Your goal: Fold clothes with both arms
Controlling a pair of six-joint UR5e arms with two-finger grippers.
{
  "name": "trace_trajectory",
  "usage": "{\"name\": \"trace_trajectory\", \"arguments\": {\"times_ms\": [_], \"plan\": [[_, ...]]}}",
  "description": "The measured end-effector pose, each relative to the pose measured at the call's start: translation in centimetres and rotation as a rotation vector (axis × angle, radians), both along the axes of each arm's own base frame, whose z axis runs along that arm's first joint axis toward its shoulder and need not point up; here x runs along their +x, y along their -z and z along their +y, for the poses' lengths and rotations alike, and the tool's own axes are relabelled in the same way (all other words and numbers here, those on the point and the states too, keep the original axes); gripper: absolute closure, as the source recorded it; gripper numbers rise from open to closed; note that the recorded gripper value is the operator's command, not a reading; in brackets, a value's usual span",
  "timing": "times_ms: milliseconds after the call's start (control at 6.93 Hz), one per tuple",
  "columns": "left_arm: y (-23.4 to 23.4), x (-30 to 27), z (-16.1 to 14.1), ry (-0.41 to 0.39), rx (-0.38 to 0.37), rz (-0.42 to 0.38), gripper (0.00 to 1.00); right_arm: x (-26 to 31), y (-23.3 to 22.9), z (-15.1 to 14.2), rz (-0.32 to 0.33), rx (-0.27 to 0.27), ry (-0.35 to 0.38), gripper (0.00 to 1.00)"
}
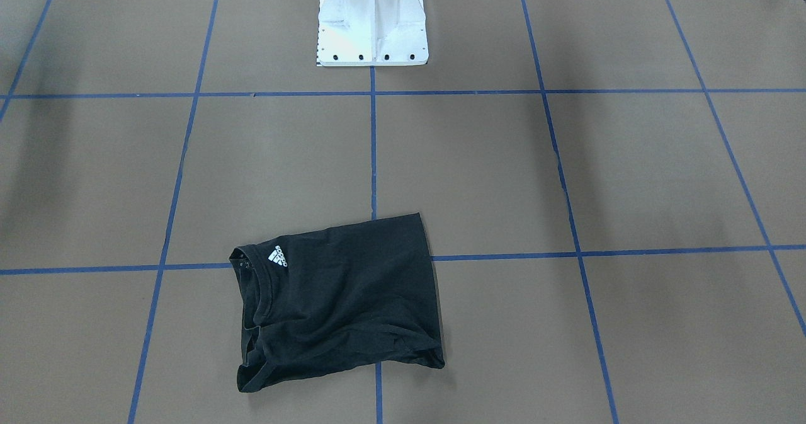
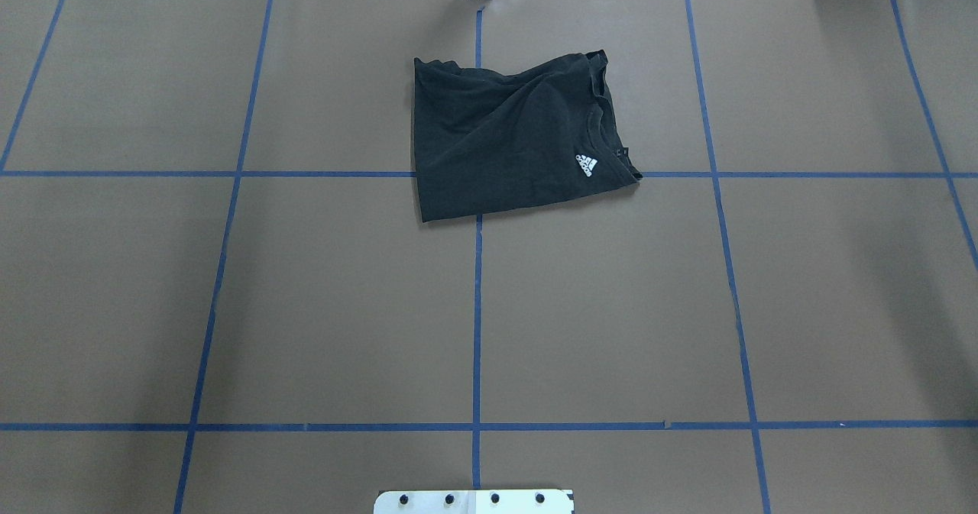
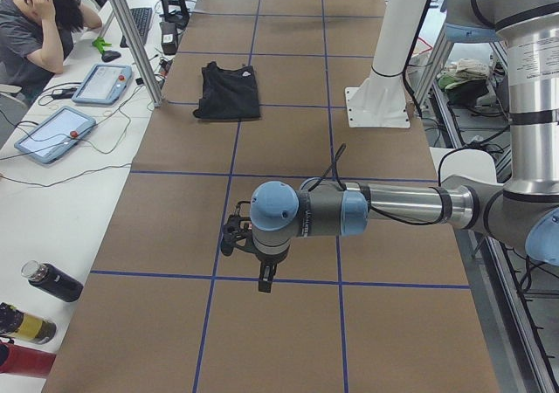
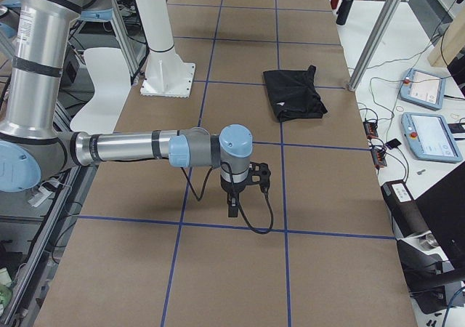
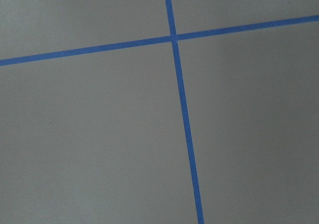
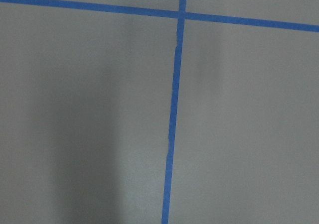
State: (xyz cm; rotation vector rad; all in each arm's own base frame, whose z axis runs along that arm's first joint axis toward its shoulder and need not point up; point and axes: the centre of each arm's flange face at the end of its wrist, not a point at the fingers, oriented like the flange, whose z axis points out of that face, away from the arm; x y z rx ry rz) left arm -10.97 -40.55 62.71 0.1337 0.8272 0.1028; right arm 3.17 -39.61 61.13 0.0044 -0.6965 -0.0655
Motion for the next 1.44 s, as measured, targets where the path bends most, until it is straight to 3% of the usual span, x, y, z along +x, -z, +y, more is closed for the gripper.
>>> {"name": "trace_trajectory", "arguments": {"times_ms": [433, 1154, 1442], "plan": [[0.9, 0.0, -0.7, -0.014, 0.034, -0.057, 0.00, 0.2, -0.6, 0.5, 0.003, -0.011, 0.000, 0.00], [1.3, 3.9, -1.5, -0.107, 0.043, -0.065, 0.00, 0.3, -0.8, 1.2, 0.004, -0.016, -0.001, 0.00], [1.3, 4.0, -1.5, -0.109, 0.042, -0.065, 0.00, 0.3, -0.1, 0.6, 0.000, 0.028, 0.000, 0.00]]}}
